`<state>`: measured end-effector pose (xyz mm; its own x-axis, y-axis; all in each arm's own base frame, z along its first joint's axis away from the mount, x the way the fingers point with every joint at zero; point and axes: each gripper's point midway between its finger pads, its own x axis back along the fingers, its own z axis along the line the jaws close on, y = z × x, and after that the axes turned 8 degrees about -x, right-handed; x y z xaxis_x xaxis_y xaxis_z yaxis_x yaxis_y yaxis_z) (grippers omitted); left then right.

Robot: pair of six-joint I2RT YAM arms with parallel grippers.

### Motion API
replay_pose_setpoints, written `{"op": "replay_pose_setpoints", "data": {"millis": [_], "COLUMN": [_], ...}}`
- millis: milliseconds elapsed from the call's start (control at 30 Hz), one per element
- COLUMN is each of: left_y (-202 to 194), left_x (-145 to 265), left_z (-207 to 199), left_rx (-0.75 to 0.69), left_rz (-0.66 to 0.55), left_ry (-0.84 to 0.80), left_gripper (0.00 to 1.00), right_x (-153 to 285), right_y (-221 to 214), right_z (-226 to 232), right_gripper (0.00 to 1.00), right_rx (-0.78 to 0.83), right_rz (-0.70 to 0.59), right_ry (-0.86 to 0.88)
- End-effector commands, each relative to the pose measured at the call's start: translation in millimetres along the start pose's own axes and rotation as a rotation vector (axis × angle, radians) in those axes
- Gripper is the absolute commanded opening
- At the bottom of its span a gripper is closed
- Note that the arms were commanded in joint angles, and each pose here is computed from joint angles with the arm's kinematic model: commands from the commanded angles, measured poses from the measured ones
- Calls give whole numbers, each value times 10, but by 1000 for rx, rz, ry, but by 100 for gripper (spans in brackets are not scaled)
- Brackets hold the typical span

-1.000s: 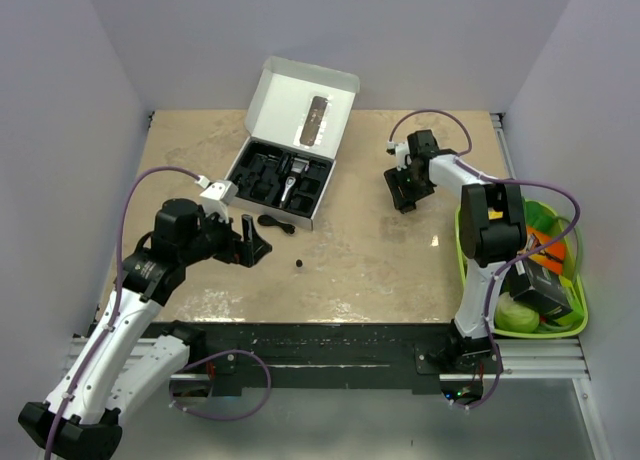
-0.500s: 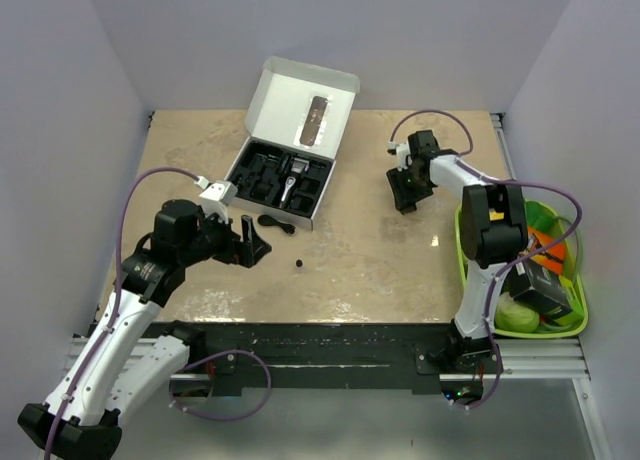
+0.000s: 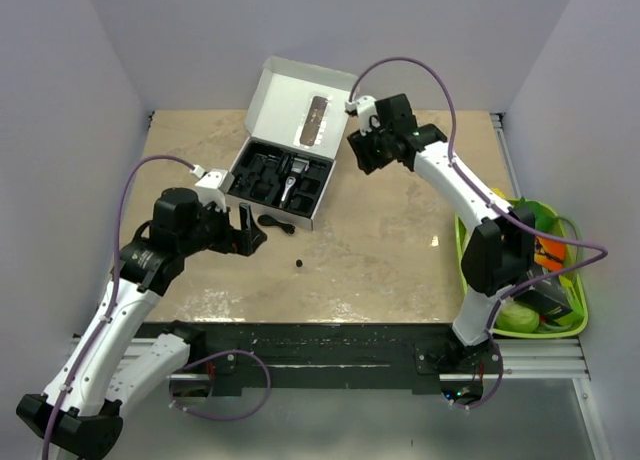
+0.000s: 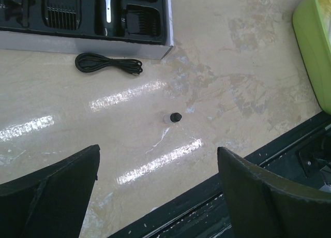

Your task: Sort the hair-cutting tools

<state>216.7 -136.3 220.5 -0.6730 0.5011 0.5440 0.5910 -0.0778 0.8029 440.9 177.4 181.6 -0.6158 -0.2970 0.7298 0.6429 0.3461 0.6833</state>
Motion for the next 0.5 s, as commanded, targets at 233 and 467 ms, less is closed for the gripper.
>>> {"op": "replay_pose_setpoints", "data": {"millis": [233,467], "left_y": [254,256], "left_x": [98,41], "left_z": [28,56], "left_rx": [12,25], "left_rz": [-38,-31], "left_ry": [52,64], "left_gripper": [100,100], "right_x": [66,-383], "right_y": [798,866], "right_z": [902,1096], "right_gripper": [43,43], "right_rx": [201,235], "right_rz": [-149,-139], "right_ry": [198,250]}}
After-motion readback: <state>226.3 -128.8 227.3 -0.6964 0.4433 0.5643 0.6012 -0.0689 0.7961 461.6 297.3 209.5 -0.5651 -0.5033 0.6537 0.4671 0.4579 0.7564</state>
